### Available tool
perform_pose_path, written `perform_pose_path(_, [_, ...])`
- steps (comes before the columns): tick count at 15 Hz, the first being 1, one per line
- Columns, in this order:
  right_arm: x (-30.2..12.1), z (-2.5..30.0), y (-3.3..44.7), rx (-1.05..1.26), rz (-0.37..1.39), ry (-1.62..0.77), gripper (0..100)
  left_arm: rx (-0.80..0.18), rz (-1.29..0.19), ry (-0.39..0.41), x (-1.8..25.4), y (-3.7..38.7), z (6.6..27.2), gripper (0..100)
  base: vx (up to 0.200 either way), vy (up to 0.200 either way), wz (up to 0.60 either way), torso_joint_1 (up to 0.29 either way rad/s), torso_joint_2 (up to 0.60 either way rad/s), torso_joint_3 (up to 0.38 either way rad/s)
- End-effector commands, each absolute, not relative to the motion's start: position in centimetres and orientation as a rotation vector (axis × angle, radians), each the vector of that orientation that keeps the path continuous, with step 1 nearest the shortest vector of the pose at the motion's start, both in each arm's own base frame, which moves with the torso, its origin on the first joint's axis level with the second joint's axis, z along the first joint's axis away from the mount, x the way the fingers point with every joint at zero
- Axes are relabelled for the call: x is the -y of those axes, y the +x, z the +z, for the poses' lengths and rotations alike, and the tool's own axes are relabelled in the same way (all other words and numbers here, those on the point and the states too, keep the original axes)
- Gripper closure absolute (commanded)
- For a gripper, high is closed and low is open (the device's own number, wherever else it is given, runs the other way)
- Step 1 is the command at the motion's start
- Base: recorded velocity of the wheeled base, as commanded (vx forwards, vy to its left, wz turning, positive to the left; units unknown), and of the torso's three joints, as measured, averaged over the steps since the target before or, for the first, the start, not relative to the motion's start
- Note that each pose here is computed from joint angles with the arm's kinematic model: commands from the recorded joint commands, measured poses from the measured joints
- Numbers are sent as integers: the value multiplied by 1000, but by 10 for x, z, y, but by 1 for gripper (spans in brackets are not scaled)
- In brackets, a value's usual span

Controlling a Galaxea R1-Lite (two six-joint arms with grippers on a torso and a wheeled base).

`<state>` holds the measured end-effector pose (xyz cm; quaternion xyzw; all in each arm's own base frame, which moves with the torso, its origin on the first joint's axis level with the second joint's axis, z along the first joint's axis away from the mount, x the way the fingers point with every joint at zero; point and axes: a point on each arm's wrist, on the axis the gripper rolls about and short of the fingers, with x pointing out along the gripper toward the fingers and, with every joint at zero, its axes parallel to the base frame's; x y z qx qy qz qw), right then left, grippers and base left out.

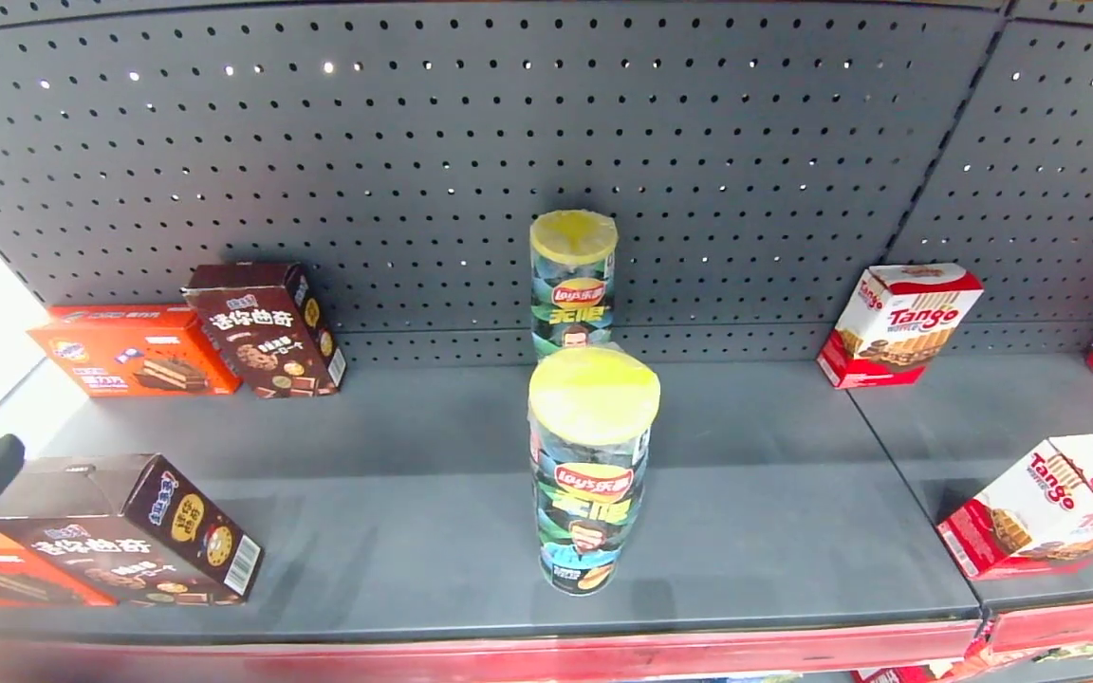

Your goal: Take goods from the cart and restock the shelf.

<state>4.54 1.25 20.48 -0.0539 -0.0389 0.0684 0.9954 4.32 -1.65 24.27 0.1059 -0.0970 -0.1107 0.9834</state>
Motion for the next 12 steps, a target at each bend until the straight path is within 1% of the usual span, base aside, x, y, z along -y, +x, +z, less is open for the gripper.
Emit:
perform_pose_path(1, [-4,176,23,111,153,-97,0,209,-200,204,-5,2,205,0,0,0,0,0,0,0])
perform_pose_path(2, [-3,165,19,102,167,-100,0,185,-204,210,-6,1,196,0,0,0,0,0,0,0])
perform_pose_path(3, [-2,160,18,96,169,-102,0,178,-205,213,-6,0,191,0,0,0,0,0,0,0])
perform_pose_path(4, [0,144,13,90,166,-104,0,146,-208,225,-7,-1,171,0,0,0,0,0,0,0])
perform_pose_path(6, [3,125,6,85,160,-106,0,111,-214,238,-7,-2,147,0,0,0,0,0,0,0])
perform_pose_path(7, [5,112,2,66,162,-112,0,82,-218,249,-7,-2,132,0,0,0,0,0,0,0])
perform_pose_path(9, [9,91,-8,-9,170,-140,0,52,-223,262,-8,-3,111,0,0,0,0,0,0,0])
perform_pose_path(10, [11,83,-14,-26,176,-148,0,45,-222,266,-8,-4,103,0,0,0,0,0,0,0])
perform_pose_path(11, [12,85,-16,-40,148,-130,0,17,-226,280,-9,-5,95,0,0,0,0,0,0,0])
perform_pose_path(12, [11,85,-15,-65,120,-119,0,-9,-230,290,-9,-6,90,0,0,0,0,0,0,0])
